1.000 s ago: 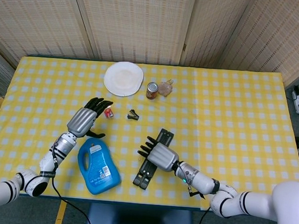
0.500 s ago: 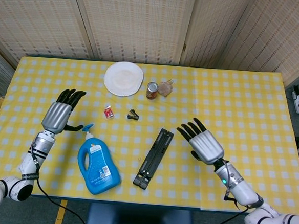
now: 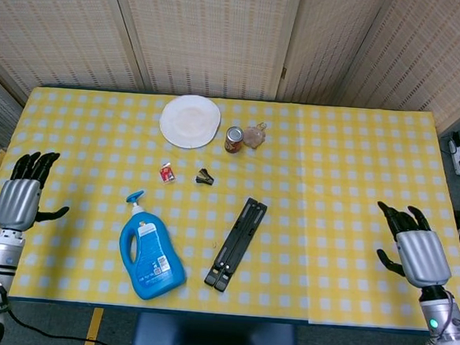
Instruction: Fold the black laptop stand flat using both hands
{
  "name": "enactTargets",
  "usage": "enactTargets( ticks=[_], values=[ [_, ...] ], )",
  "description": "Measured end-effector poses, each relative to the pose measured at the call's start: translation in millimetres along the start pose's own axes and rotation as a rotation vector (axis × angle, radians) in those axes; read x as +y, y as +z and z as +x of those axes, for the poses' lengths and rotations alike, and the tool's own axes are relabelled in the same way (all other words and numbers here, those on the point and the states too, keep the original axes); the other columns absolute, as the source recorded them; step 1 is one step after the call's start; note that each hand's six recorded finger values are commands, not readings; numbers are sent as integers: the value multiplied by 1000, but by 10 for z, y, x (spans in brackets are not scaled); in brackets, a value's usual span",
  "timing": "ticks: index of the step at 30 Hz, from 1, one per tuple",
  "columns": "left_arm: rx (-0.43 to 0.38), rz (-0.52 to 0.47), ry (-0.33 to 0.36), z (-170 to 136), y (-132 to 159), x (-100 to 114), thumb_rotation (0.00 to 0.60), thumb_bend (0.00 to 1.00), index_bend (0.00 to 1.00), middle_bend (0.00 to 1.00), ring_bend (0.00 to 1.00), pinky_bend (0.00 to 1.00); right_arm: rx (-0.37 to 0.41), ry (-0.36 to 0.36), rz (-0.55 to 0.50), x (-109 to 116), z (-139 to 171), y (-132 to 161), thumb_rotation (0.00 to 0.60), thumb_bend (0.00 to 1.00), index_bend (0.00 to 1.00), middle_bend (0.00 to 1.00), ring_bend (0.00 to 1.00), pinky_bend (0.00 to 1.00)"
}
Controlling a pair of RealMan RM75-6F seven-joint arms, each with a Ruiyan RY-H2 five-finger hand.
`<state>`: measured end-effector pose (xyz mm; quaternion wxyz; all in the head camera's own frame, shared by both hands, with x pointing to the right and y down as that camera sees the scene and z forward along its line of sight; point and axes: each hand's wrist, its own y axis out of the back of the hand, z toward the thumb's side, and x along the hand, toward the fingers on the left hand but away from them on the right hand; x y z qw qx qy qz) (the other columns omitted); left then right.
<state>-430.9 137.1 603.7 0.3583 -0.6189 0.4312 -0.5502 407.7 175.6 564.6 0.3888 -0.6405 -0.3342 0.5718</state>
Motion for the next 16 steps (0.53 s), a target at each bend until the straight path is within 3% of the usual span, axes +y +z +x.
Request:
enactTargets(
  ticks=[7,16],
  values=[
    [68,18,36,-570,-231,63,600,131,110,126,42,0,-104,-61,-51,-3,386,-307,600,324,56,216,231,126],
    [90,20,46,-999,-252,57,600,130,109,126,42,0,-49,-71,-90,-21,496,-276,600,324,55,133,138,106]
  ],
)
